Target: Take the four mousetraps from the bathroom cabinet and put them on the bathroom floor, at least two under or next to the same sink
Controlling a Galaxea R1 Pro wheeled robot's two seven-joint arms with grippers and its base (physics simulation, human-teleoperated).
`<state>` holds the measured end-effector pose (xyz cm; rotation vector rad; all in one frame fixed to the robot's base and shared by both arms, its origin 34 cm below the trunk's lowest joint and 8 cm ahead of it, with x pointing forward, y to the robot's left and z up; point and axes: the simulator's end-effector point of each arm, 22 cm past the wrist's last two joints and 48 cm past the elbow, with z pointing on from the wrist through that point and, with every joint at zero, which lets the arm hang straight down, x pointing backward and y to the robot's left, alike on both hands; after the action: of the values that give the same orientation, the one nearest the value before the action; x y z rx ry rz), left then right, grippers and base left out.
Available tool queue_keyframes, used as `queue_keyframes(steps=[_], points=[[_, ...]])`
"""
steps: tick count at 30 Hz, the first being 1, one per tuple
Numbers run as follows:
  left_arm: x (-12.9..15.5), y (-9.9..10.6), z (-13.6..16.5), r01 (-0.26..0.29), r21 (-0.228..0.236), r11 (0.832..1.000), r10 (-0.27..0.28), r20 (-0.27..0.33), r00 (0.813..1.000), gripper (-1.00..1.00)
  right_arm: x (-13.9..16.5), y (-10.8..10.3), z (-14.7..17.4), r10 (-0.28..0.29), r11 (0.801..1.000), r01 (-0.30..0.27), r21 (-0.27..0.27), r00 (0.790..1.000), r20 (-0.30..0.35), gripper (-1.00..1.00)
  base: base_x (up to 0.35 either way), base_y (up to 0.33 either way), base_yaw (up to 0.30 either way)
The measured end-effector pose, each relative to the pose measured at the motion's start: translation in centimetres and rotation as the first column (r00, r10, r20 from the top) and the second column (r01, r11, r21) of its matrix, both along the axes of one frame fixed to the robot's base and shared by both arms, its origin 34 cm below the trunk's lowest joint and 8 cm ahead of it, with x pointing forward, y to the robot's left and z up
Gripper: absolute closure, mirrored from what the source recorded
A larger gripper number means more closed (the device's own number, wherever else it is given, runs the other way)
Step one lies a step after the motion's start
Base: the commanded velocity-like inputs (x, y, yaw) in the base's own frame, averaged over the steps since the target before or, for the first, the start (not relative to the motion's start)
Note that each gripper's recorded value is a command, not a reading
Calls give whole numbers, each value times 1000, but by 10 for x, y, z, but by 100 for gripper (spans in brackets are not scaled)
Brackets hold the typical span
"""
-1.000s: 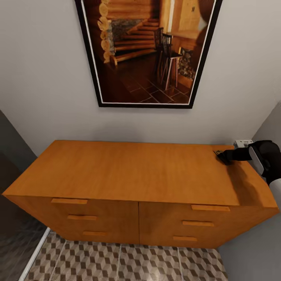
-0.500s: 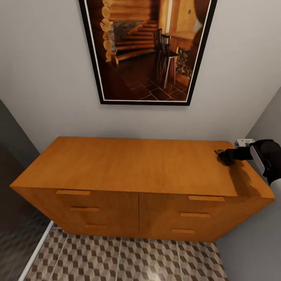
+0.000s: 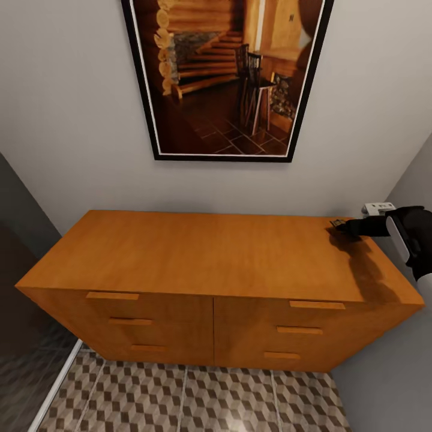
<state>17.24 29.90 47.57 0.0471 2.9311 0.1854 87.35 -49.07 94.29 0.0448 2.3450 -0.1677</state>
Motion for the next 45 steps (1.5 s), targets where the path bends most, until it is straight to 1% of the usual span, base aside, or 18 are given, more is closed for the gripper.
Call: queue_keyframes(steps=[8, 13, 23, 32, 45], points=[[0, 0, 0, 0, 0, 1000, 0, 0, 1000, 100, 1, 3, 0, 4, 1000, -4, 3, 1000, 3, 100, -55, 0, 0], [0, 0, 0, 0, 0, 1000, 0, -1, 1000, 100, 2, 7, -1, 10, 1000, -10, 7, 1000, 2, 100, -294, 0, 0], [0, 0, 0, 1, -1, 1000, -1, -1, 1000, 100, 2, 7, -3, 9, 1000, -9, 6, 1000, -1, 100, -331, 33, 0], [0, 0, 0, 1, -1, 1000, -1, -1, 1000, 100, 2, 6, -5, 6, 1000, -6, 6, 1000, -7, 100, -313, 137, 0], [0, 0, 0, 1, -1, 1000, -1, 0, 1000, 100, 1, 2, -5, -8, 1000, 8, -8, 1000, -7, 100, -251, 204, 0]])
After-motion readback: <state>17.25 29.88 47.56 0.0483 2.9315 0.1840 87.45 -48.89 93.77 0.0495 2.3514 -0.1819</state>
